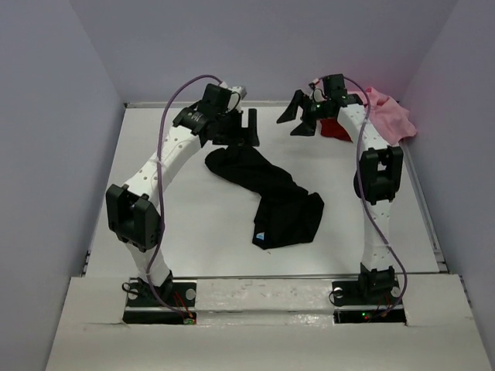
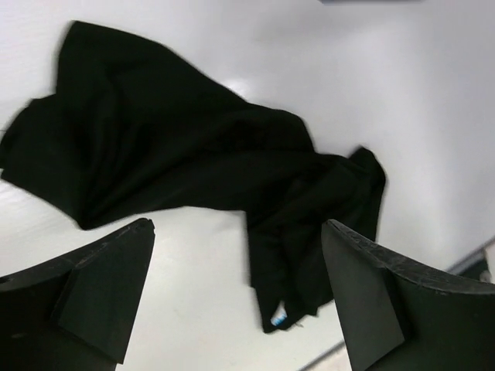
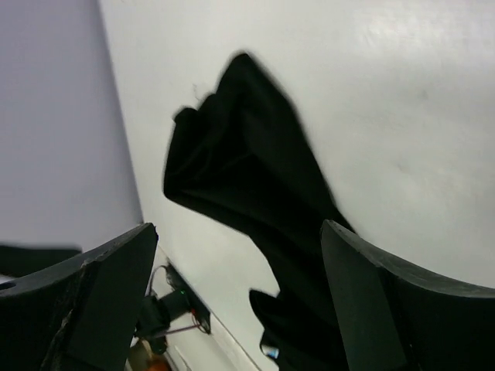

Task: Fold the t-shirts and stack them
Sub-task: Flatten the tshirt out

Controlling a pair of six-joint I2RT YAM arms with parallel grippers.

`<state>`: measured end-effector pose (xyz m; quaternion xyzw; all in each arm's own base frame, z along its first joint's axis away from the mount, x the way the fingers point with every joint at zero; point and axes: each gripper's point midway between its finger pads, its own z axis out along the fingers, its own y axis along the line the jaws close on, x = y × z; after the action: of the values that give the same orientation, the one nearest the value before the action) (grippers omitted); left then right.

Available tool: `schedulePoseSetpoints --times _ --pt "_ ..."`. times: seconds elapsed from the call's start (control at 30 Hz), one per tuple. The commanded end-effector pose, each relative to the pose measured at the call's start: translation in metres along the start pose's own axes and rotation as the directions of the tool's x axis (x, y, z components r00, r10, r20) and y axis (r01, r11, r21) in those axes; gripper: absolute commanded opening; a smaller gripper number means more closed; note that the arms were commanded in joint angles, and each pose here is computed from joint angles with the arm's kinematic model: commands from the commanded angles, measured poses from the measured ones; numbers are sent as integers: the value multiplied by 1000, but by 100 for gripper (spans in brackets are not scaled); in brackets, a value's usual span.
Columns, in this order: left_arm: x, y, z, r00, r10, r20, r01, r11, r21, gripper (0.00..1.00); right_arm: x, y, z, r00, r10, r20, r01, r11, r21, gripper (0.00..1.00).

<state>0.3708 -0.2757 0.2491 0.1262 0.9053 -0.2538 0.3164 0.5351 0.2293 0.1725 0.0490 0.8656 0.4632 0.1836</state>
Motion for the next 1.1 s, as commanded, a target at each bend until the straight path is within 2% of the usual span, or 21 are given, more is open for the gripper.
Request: schedulePoseSetpoints --times 0.0,0.2,0.37,0.5,0.83,0.93,1.0,1.07 --pt "-13 69 20 997 -33 64 39 994 -102 99 51 0 -38 996 -76 -56 86 976 199 91" --pt "-13 142 53 994 -79 71 88 987 -134 99 83 -20 -84 994 -95 -55 109 911 397 92" --pt "-3 169 82 991 -129 25 131 989 -66 99 105 -14 -117 991 -121 -49 130 884 449 91" --pt "5 173 96 992 -127 -11 127 992 -22 99 128 -27 -132 992 -105 -67 124 857 500 91" --pt "10 167 109 989 -141 -49 143 989 48 99 188 -64 -127 994 -2 -105 54 866 496 88" --pt "6 166 108 989 -138 -50 140 989 56 94 196 -73 -126 993 13 -119 50 859 509 87" --pt "5 166 108 990 -127 -53 130 990 56 83 197 -77 -123 993 9 -119 54 859 509 88" --pt "5 168 109 991 -118 -58 121 991 51 60 197 -80 -122 993 5 -114 54 859 509 87"
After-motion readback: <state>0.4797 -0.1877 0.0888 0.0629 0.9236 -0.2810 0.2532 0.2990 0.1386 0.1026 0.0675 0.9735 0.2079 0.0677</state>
